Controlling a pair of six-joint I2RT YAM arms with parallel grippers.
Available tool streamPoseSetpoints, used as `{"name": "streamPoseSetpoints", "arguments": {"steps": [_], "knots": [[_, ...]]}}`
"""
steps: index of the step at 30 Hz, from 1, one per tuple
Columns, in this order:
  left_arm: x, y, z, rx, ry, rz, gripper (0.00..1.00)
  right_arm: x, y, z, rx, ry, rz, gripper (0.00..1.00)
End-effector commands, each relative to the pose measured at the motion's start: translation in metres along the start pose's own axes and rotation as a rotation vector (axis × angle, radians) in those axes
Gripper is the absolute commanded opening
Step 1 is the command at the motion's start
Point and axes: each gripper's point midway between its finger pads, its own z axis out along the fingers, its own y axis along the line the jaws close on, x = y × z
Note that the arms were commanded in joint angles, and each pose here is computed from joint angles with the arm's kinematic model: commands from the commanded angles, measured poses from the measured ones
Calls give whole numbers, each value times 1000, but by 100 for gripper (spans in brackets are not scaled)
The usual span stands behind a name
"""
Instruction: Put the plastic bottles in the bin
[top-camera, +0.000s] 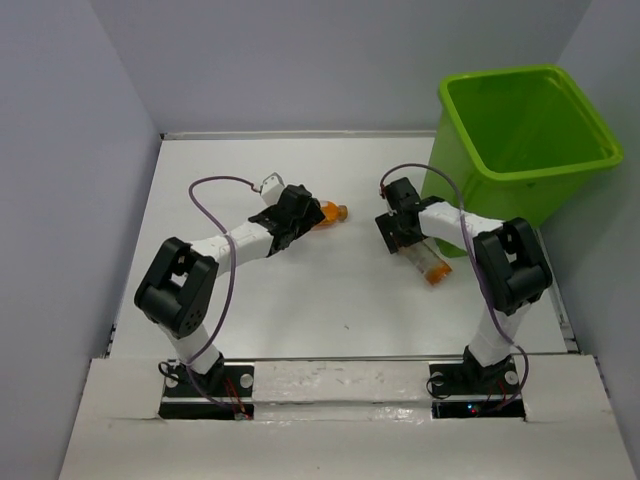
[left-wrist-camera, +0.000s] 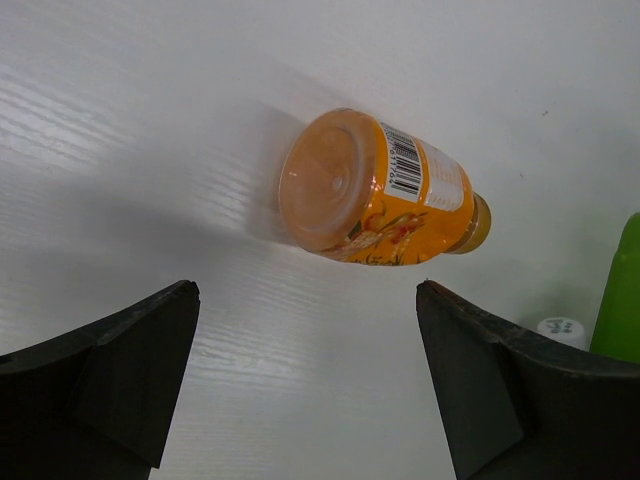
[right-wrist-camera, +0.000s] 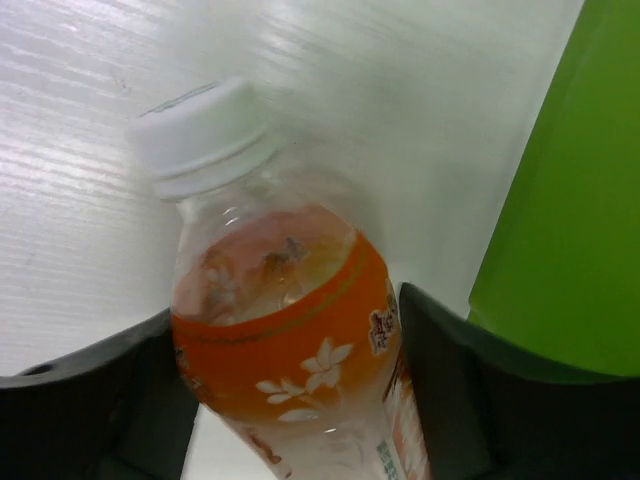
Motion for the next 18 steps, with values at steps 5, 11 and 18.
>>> {"name": "streamPoseSetpoints", "arguments": {"steps": [5,11,18], "knots": [[-10,-24,23,51,13,-45,99,-19,47,-39,-145,-164,86,40],[-15,-32,21,106,-14,-56,99,-64,54,-175,-282,-497,107,28],[-22,-49,12,200,-34,-34,99,-116,17,-351,-407,-932,129,25]]}}
